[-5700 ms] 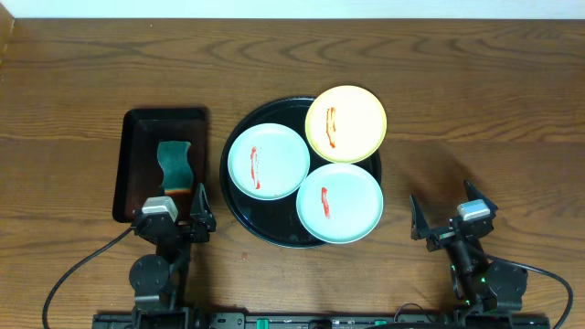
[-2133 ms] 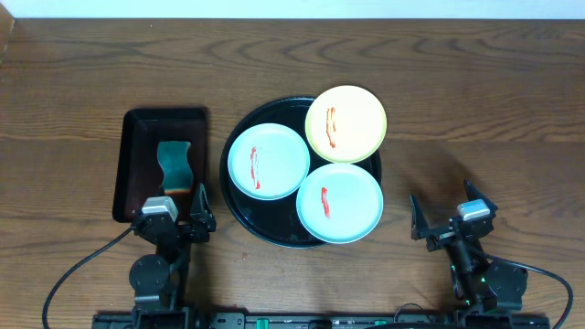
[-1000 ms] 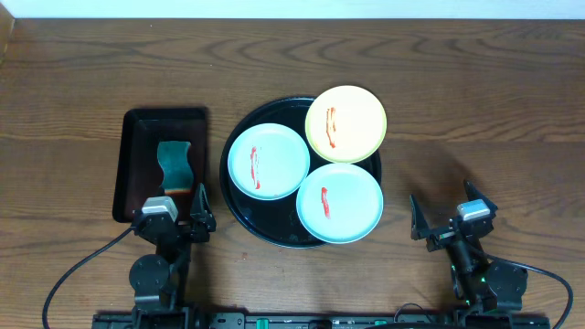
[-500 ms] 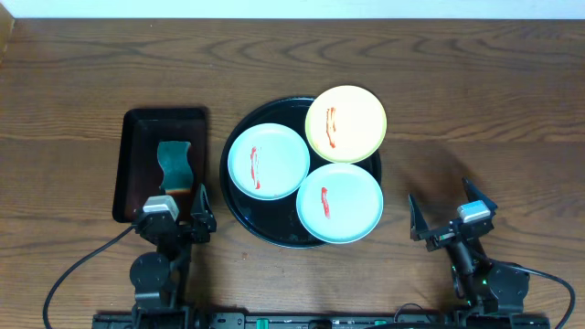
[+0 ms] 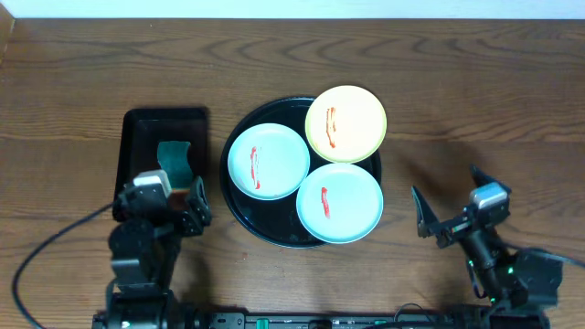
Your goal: Clean dirty plates on tray and stack at the side
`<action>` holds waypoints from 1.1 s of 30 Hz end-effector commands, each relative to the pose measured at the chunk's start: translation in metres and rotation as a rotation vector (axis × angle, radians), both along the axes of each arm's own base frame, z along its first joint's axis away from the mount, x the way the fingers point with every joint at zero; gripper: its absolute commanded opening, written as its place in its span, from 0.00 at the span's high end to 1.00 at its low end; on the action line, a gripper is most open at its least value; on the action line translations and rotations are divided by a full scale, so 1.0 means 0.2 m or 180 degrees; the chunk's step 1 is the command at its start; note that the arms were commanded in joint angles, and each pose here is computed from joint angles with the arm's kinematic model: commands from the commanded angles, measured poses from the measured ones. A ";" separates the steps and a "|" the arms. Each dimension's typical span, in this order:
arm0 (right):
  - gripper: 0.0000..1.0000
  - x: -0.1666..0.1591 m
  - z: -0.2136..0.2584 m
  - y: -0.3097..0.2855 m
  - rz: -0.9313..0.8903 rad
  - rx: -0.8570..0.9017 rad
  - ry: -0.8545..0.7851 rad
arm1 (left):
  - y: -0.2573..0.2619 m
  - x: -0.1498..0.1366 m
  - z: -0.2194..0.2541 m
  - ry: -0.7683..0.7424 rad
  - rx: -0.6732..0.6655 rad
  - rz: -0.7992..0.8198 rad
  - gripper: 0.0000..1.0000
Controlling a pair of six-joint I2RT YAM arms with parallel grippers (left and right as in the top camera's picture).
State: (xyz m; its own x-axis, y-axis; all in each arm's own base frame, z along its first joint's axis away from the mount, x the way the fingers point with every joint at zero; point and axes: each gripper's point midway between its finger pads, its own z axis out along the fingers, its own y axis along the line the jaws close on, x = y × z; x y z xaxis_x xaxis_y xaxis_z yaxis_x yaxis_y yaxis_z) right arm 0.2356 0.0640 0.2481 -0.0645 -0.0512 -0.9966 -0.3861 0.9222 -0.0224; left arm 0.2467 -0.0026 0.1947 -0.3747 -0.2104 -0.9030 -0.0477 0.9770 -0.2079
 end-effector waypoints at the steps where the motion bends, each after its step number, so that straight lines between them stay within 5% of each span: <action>1: 0.01 0.02 0.10 0.03 0.0080 0.0040 0.0095 | -0.01 0.00 0.16 -0.0055 -0.0009 -0.0019 0.22; 14: 0.01 0.13 0.24 0.06 0.0216 0.0083 0.0808 | 0.00 -0.07 0.41 0.0367 -0.0011 0.0011 0.22; 33: 0.01 0.31 0.06 0.17 0.0569 0.0540 0.2464 | 0.03 0.07 0.35 0.2417 0.0088 -0.0028 0.22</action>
